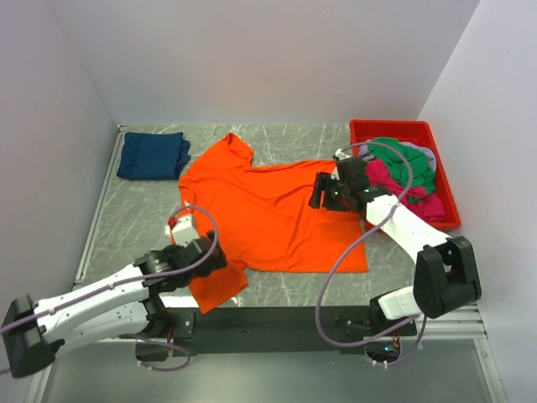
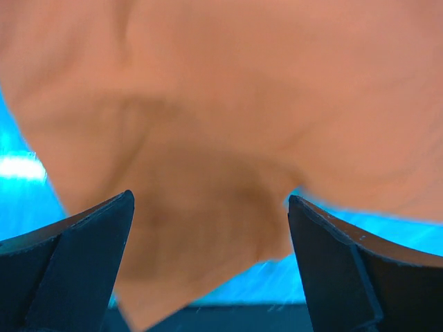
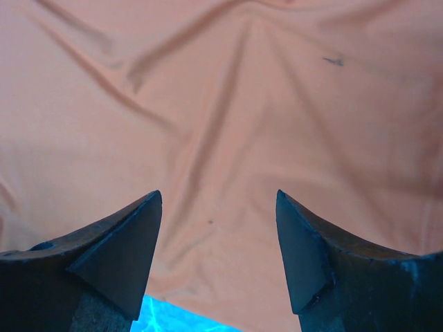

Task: Fold and stack the t-shirts
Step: Fold the tshirt

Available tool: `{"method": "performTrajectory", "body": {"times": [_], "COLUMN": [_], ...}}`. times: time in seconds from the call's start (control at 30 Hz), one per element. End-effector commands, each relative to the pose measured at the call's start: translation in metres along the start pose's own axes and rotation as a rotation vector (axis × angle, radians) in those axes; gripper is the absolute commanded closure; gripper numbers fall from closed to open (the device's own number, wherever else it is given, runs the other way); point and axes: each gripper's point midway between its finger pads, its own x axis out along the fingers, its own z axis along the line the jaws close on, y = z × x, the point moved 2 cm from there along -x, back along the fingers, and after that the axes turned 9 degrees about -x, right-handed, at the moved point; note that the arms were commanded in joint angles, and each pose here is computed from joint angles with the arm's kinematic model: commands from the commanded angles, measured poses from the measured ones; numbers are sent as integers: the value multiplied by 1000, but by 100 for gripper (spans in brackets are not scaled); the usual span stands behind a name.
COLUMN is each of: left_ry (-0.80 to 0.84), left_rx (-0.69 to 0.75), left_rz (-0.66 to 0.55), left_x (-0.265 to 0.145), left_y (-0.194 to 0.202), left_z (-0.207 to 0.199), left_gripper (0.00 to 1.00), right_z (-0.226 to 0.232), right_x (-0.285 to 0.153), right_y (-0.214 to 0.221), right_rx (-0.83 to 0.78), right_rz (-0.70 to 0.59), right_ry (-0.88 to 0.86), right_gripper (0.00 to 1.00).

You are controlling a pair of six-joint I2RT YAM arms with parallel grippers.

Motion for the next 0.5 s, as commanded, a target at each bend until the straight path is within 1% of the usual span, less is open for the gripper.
{"method": "performTrajectory", "body": {"times": [0.0, 0.03, 0.07, 0.13, 0.33, 0.47], "left_ry": [-130, -163, -153, -216, -217, -234], "left_rx": [-16, 1, 33, 27, 35, 55], "left_rz": [46, 49, 45, 40, 145, 207], "left_x": [-12, -14, -23, -31, -38, -44], "left_y": [22, 27, 31, 34, 66, 84], "left_z": [19, 22, 18, 29, 31, 41], "left_gripper": [1, 1, 1, 1, 1, 1], "right_z": [-10, -15, -23, -29, -34, -37], "right_x": [-13, -13, -13, -13, -12, -9], "right_y": [-22, -17, -19, -14, -14, -12], "right_rx": [36, 42, 55, 69, 84, 86], "right_rz": [-107, -100, -110, -107, -114, -108], "right_ry": [-21, -18, -7, -13, -32, -24], "right_gripper": [26, 26, 26, 26, 26, 26]}}
